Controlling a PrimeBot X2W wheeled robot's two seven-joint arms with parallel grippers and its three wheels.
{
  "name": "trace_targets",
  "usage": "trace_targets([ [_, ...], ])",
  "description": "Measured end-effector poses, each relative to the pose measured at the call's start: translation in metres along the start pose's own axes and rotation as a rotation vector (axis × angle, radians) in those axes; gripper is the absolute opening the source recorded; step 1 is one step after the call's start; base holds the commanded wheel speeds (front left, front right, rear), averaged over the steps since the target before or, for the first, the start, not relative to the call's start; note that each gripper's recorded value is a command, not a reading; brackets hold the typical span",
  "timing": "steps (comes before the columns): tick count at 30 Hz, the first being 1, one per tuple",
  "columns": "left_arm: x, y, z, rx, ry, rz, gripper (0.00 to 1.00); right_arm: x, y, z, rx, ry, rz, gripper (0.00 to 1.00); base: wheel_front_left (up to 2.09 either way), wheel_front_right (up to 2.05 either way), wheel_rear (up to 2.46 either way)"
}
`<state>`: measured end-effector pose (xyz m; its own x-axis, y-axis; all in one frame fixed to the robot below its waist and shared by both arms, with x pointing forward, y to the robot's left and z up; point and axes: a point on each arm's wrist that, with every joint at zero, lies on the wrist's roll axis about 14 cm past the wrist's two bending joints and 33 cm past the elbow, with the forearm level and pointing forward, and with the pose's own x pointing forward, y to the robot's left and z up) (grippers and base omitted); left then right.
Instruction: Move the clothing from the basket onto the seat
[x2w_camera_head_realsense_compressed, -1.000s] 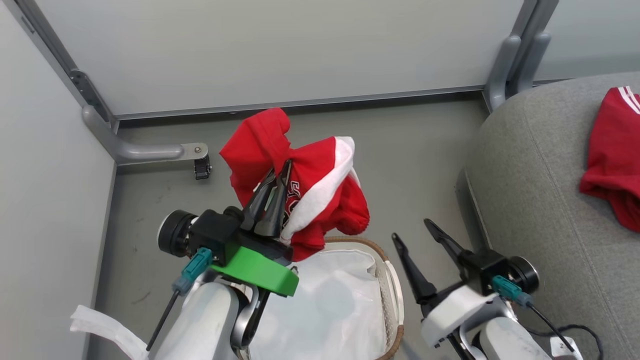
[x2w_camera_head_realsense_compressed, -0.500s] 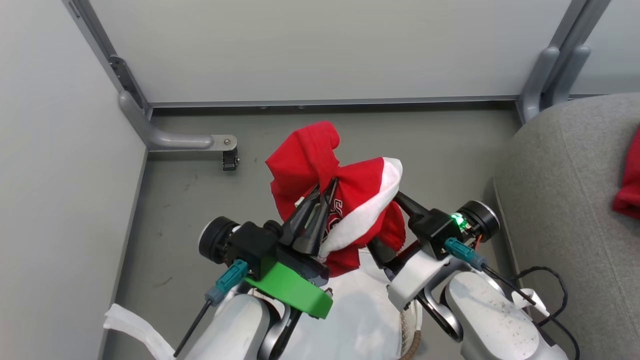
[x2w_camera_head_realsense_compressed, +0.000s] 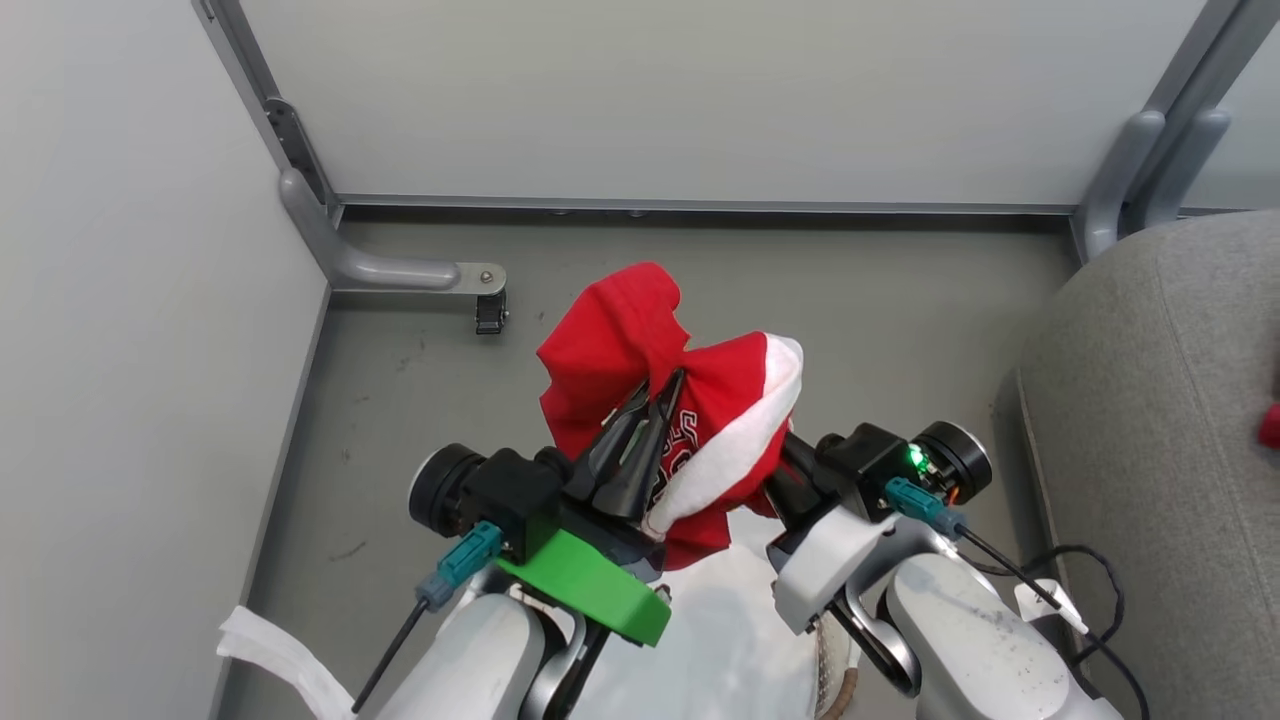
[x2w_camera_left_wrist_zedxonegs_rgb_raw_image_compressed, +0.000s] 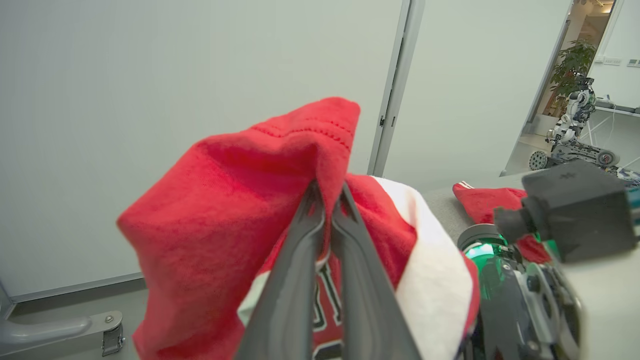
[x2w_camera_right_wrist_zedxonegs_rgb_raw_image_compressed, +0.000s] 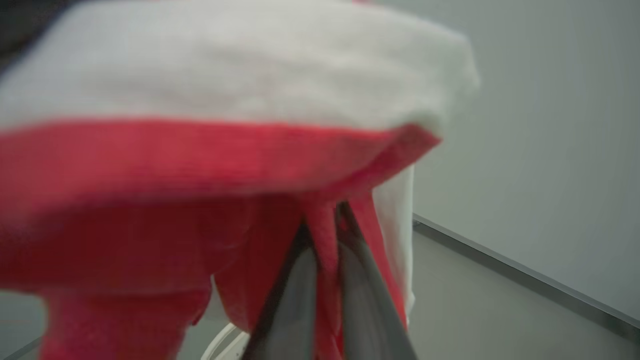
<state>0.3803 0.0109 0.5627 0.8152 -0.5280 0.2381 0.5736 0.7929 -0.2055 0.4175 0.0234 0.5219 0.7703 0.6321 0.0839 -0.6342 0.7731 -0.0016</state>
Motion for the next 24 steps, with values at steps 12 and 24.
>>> trace_targets([
  [12,0.006,-0.001,-0.026,-0.007,0.062,-0.008,1.0,-0.047,-0.044,0.004,0.08,-0.035,-0.202,0.0,0.0,0.0,0.0],
  [24,0.032,-0.056,-0.069,-0.042,0.155,-0.198,1.0,-0.138,-0.114,0.014,0.113,-0.083,-0.54,0.0,0.0,0.0,0.0],
])
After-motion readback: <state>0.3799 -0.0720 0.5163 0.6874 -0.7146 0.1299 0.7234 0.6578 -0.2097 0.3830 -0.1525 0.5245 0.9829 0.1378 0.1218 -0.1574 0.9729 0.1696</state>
